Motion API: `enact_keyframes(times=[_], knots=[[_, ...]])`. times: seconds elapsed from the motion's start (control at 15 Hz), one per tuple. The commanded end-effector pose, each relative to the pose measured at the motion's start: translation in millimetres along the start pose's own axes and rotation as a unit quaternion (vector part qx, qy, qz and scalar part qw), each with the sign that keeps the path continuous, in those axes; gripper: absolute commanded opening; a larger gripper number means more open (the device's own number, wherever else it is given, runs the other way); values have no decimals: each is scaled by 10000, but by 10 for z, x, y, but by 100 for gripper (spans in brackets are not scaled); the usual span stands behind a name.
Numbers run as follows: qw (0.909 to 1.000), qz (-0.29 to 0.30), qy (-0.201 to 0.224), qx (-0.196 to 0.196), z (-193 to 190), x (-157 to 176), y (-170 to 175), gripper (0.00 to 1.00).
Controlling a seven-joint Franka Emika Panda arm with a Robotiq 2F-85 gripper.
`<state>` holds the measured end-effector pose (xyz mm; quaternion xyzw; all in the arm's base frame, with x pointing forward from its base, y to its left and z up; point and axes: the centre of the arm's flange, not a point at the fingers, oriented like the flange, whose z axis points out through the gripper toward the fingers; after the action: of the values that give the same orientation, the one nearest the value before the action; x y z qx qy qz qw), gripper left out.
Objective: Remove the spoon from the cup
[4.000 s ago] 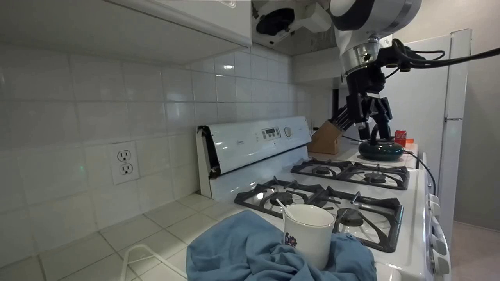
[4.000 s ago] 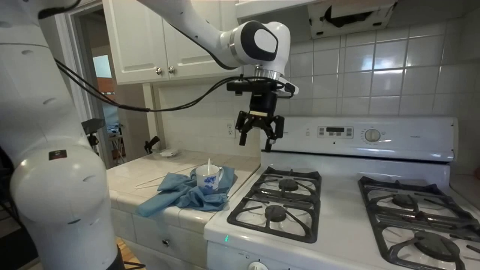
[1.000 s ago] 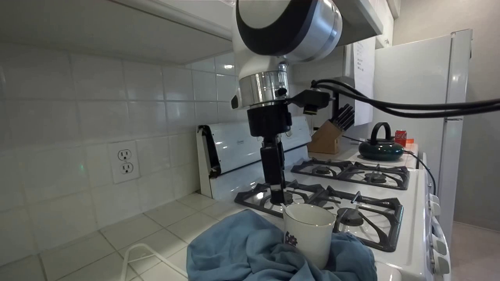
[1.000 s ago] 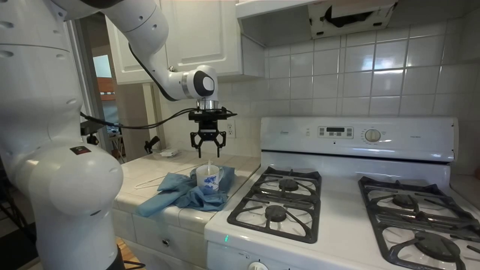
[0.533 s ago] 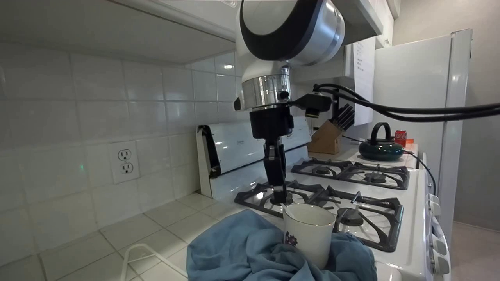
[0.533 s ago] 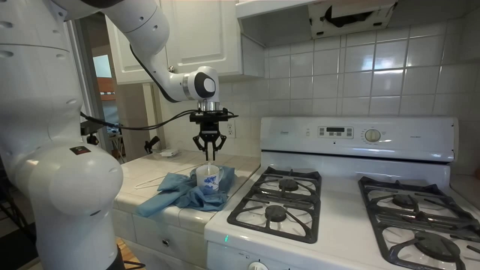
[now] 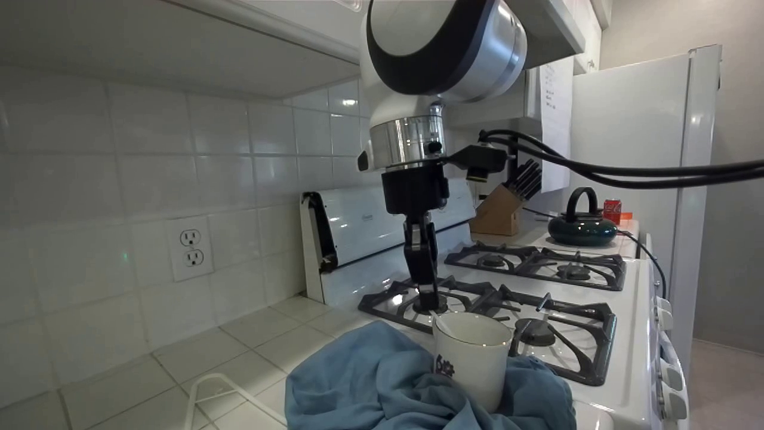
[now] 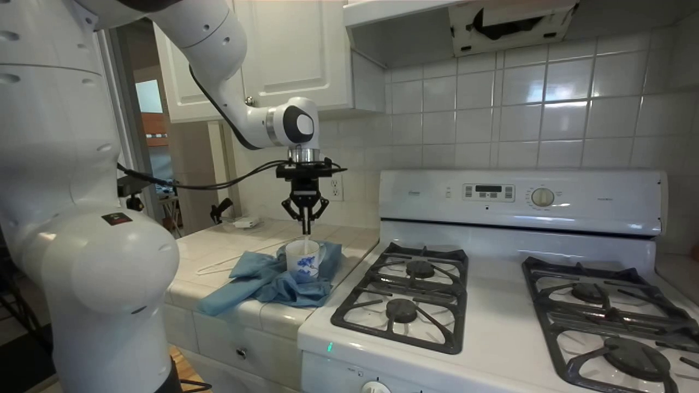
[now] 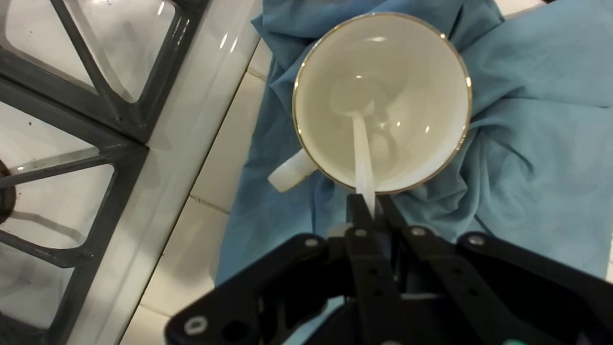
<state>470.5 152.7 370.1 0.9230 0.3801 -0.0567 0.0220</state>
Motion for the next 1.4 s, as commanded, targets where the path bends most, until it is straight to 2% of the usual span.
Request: enact_keyframes(times=[0.0, 0.13, 0.47, 0.67, 0.93, 1.33], knots=[[10000, 58, 22, 22, 54, -51, -26, 3], [10000, 58, 23, 11, 56, -49, -25, 0], [10000, 70, 9, -6, 65, -45, -14, 4], [10000, 32, 7, -21, 21, -43, -69, 2], [9999, -108, 71, -106, -203, -67, -343, 2], [9973, -280, 364, -573, -644, -177, -887, 2]])
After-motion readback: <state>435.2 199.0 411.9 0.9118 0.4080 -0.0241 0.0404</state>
